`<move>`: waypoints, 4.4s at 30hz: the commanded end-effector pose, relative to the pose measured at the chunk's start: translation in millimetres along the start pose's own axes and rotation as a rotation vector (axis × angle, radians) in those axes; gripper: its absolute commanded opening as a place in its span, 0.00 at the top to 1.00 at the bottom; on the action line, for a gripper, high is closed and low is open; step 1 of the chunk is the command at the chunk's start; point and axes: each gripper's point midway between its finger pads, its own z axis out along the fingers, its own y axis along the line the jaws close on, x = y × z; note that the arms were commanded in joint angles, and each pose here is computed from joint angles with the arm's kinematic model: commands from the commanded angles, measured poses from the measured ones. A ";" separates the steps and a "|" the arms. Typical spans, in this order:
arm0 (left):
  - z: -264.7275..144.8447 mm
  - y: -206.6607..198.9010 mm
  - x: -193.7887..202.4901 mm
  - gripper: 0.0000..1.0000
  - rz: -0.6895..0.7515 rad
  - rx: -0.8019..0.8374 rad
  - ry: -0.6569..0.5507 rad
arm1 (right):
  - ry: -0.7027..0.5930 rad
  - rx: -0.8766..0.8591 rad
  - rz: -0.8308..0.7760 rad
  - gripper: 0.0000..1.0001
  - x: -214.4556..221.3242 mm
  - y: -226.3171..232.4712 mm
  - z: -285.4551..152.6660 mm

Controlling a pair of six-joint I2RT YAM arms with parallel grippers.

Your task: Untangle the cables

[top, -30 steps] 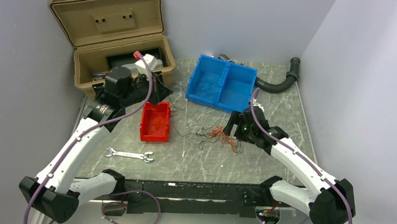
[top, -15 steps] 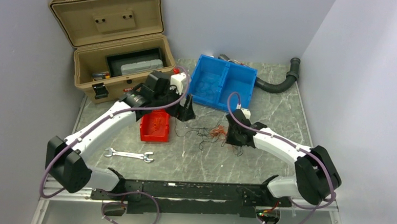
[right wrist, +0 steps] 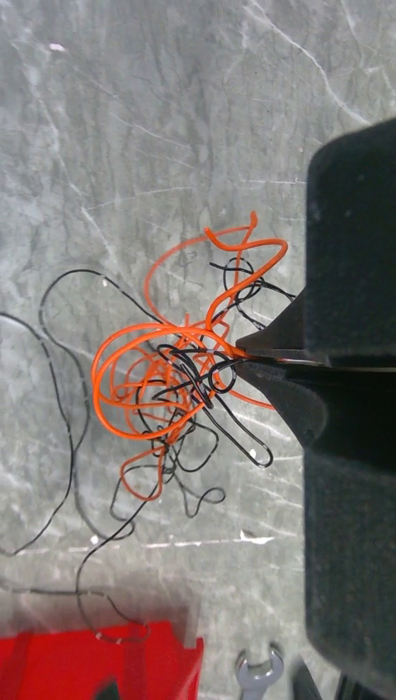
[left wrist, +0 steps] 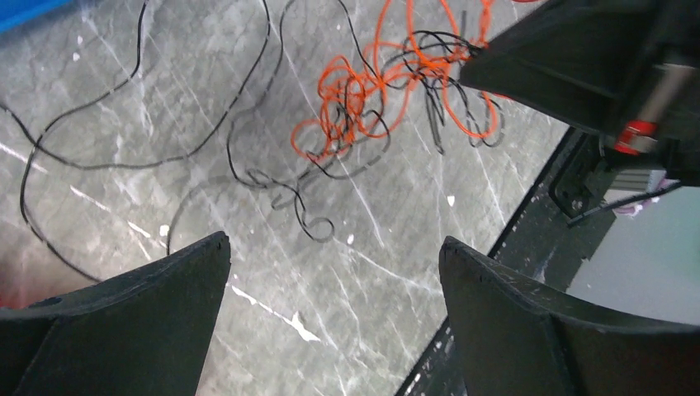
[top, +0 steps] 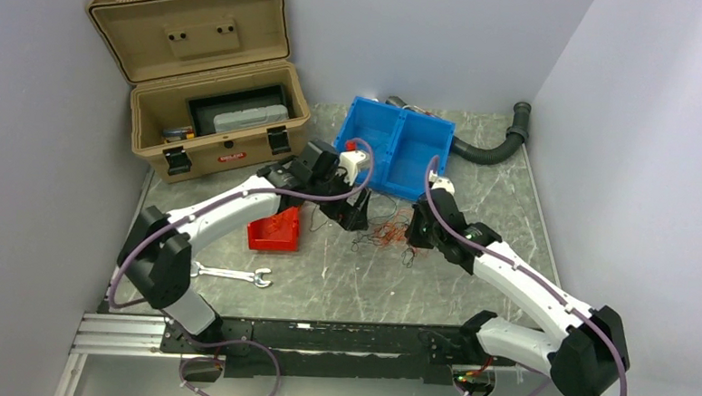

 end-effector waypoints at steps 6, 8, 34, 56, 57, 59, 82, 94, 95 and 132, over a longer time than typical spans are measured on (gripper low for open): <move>46.6 -17.1 -36.5 0.02 0.134 0.066 -0.092 | -0.060 -0.119 -0.034 1.00 -32.0 27.7 -33.5; 51.9 -28.6 -38.7 0.02 0.169 0.113 -0.128 | -0.070 -0.141 -0.033 1.00 -36.8 32.6 -39.5; 23.9 48.5 -16.7 1.00 -0.191 0.074 -0.208 | -0.403 0.536 0.471 0.71 -67.8 -135.0 -115.4; -36.6 -36.9 -45.2 1.00 -0.093 0.384 -0.217 | -0.311 -0.525 -0.211 0.26 -38.1 52.3 -47.1; -39.8 -39.9 -46.9 1.00 -0.089 0.395 -0.218 | -0.298 -0.489 -0.205 0.27 -37.2 48.6 -41.4; -45.8 -44.4 -50.3 1.00 -0.082 0.405 -0.225 | -0.285 -0.480 -0.206 0.28 -35.3 48.4 -36.0; -73.9 -72.4 -50.7 1.00 -0.037 0.466 -0.184 | -0.567 -0.782 -0.205 0.44 -48.1 80.5 -88.3; -70.4 -82.2 -49.4 1.00 0.000 0.458 -0.146 | -0.553 -0.855 -0.237 0.67 -53.8 96.6 -94.3; -70.0 -81.0 -49.3 1.00 0.001 0.449 -0.146 | -0.561 -0.855 -0.238 0.70 -54.5 96.3 -96.4; -64.4 -57.8 -56.8 1.00 -0.091 0.354 -0.168 | -0.536 -0.718 -0.224 1.00 -52.1 73.8 -100.3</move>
